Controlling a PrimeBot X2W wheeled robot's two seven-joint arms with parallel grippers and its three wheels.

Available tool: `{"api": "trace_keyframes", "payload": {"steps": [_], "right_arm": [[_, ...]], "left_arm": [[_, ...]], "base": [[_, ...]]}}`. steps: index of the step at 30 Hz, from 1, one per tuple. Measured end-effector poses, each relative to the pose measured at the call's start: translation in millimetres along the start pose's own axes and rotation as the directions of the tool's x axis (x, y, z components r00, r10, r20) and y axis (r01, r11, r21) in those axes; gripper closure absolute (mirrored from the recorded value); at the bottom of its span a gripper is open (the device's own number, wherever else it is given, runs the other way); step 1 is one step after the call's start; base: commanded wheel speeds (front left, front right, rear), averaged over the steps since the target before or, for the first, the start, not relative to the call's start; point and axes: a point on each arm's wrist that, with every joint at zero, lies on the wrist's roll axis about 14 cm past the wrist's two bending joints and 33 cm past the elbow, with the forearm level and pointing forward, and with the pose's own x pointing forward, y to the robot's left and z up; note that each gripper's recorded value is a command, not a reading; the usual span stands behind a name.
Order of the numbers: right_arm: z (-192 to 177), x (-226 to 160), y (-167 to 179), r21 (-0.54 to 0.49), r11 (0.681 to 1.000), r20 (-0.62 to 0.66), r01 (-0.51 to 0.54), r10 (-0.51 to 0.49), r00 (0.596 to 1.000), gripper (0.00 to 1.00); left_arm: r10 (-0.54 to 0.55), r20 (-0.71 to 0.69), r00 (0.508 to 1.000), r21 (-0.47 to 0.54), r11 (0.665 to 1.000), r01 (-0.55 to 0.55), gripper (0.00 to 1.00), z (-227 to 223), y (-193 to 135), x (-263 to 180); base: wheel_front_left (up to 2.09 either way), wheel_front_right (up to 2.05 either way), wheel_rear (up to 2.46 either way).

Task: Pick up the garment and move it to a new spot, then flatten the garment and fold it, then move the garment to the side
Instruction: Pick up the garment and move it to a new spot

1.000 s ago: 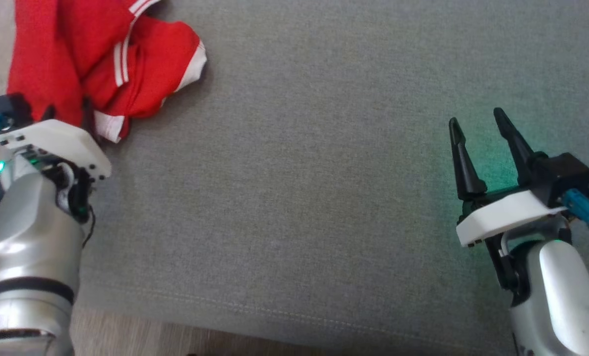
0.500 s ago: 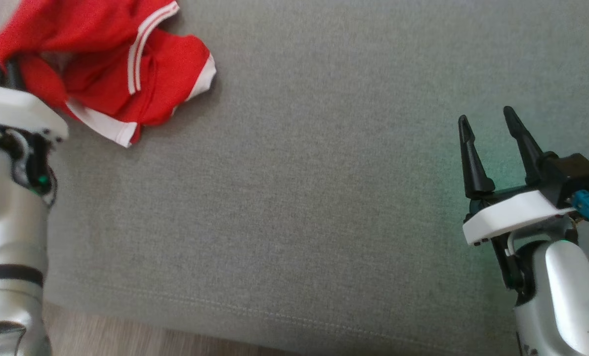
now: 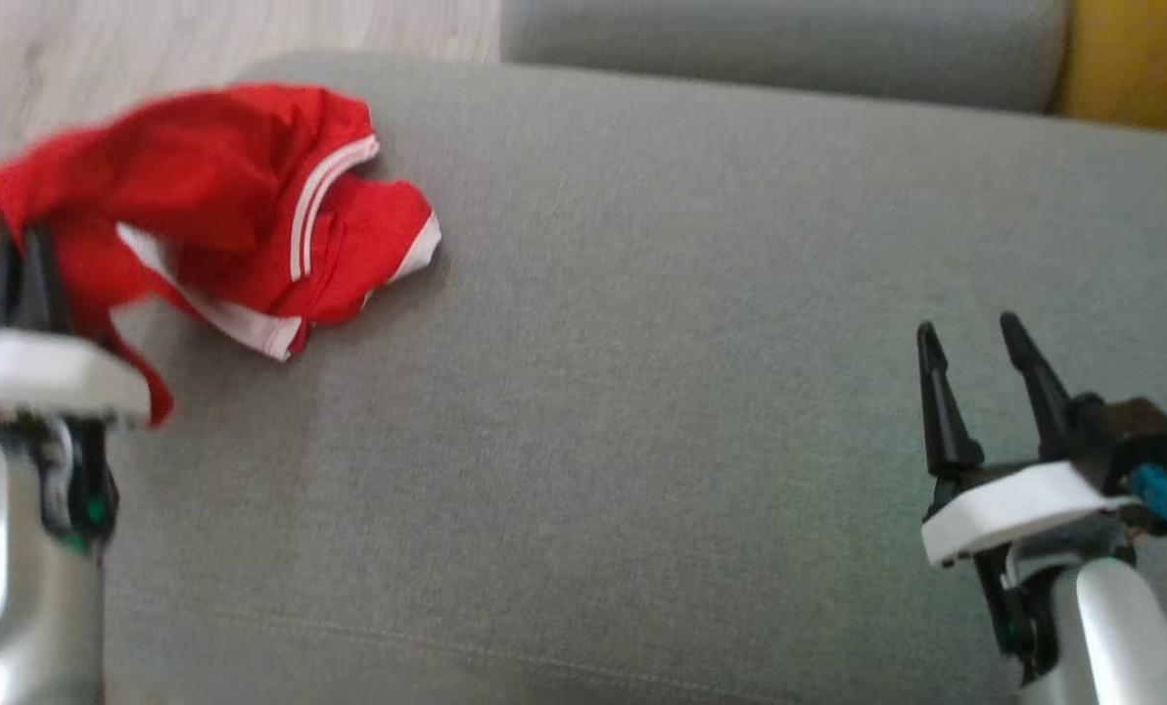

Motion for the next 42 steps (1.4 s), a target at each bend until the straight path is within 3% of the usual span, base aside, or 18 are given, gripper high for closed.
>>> {"api": "trace_keyframes", "payload": {"steps": [6,12,17,20,28,33,37,40,42], "right_arm": [[13,-26,-3,0.008,1.0,0.037,0.029,-0.029,0.999,0.0],[21,-47,-13,0.021,0.997,0.063,0.071,-0.073,0.995,0.0],[28,-59,-26,0.027,0.993,0.087,0.117,-0.119,0.989,0.0],[30,-67,-36,0.039,0.988,0.094,0.152,-0.156,0.983,0.0],[24,-92,-70,0.082,0.96,0.082,0.268,-0.274,0.958,0.0],[22,-100,-92,0.107,0.937,0.086,0.333,-0.342,0.936,0.0],[22,-108,-113,0.126,0.91,0.097,0.394,-0.407,0.908,0.0],[11,-116,-126,0.135,0.887,0.073,0.441,-0.453,0.889,0.0],[3,-120,-133,0.138,0.873,0.054,0.468,-0.478,0.877,0.0]], "left_arm": [[-0.037,-0.03,0.999,-0.014,0.999,0.037,1.0,-1,-14,-51],[-0.149,-0.056,0.987,-0.033,0.989,0.147,1.0,3,-59,-82],[-0.295,-0.011,0.955,-0.06,0.954,0.294,1.0,22,-114,-83],[-0.406,-0.013,0.914,-0.089,0.911,0.403,1.0,24,-156,-83],[-0.674,0.064,0.736,-0.165,0.72,0.674,1.0,39,-281,-75],[-0.799,0.094,0.593,-0.198,0.569,0.798,1.0,39,-356,-79],[-0.879,0.123,0.461,-0.213,0.43,0.877,1.0,37,-411,-91],[-0.916,0.141,0.375,-0.22,0.34,0.914,1.0,35,-447,-98],[-0.94,0.096,0.328,-0.238,0.298,0.924,1.0,16,-465,-102]], "base": [[0.0,0.0,0.0],[0.0,0.0,0.0],[0.0,0.0,0.0],[0.0,0.0,0.0],[0.0,0.0,0.0],[0.0,0.0,0.0],[0.0,0.0,0.0],[0.0,0.0,0.0],[0.0,0.0,0.0]]}}
